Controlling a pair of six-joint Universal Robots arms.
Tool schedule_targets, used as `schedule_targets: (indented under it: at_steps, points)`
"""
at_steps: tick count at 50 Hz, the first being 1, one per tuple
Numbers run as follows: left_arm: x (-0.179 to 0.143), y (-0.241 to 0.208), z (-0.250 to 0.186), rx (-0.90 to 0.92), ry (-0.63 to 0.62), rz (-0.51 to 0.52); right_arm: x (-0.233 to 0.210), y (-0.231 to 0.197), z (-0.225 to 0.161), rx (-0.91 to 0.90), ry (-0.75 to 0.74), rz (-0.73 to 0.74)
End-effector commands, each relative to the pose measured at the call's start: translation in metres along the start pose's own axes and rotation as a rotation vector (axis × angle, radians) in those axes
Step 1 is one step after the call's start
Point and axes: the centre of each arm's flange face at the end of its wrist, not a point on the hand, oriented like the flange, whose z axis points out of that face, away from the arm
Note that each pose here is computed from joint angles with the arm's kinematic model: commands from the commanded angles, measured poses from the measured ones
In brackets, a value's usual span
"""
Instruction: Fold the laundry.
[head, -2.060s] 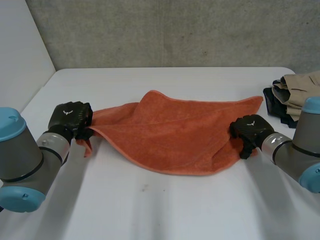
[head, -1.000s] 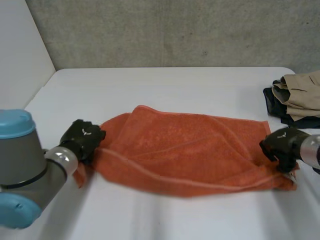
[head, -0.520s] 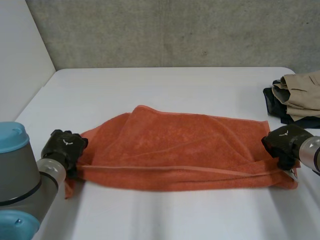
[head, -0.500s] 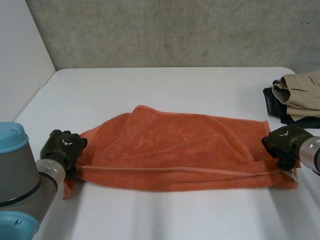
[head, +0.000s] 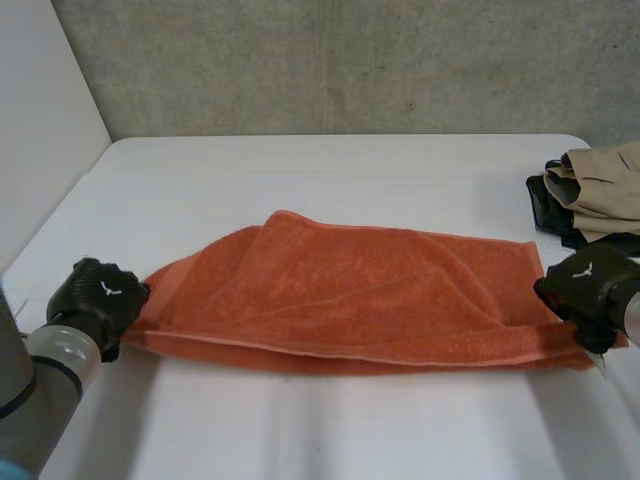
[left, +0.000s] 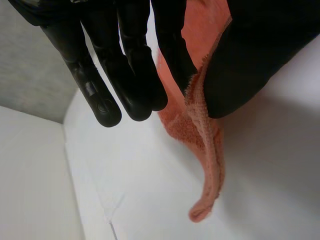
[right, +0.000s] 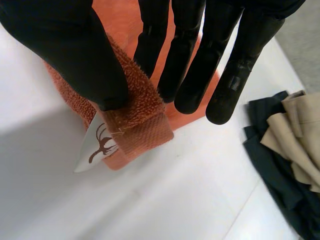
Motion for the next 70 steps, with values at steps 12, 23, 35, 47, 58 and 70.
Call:
schedule_targets:
  at_steps: [12, 23, 35, 47, 58, 70]
  points:
    - [0.013, -0.013, 0.072, 0.034, 0.063, 0.028, 0.011, 0.007, 0.063, -0.056, -0.042, 0.038]
    - [-0.083, -0.128, 0.112, 0.455, -0.319, -0.045, 0.089, -0.099, 0.069, 0.453, 0.385, 0.103]
    - [-0.199, -0.209, 0.037, 0.965, -0.670, -0.356, 0.158, -0.169, -0.011, 0.945, 0.749, 0.161]
    - [-0.105, -0.118, 0.085, 0.628, -0.401, -0.351, 0.106, -0.127, 0.054, 0.794, 0.493, 0.148]
    - [0.001, -0.039, 0.113, 0.426, -0.133, -0.285, 0.028, -0.049, 0.129, 0.448, 0.224, 0.098]
    - [-0.002, -0.004, 0.021, 0.134, 0.014, -0.054, -0.004, -0.007, 0.041, 0.000, -0.067, 0.000]
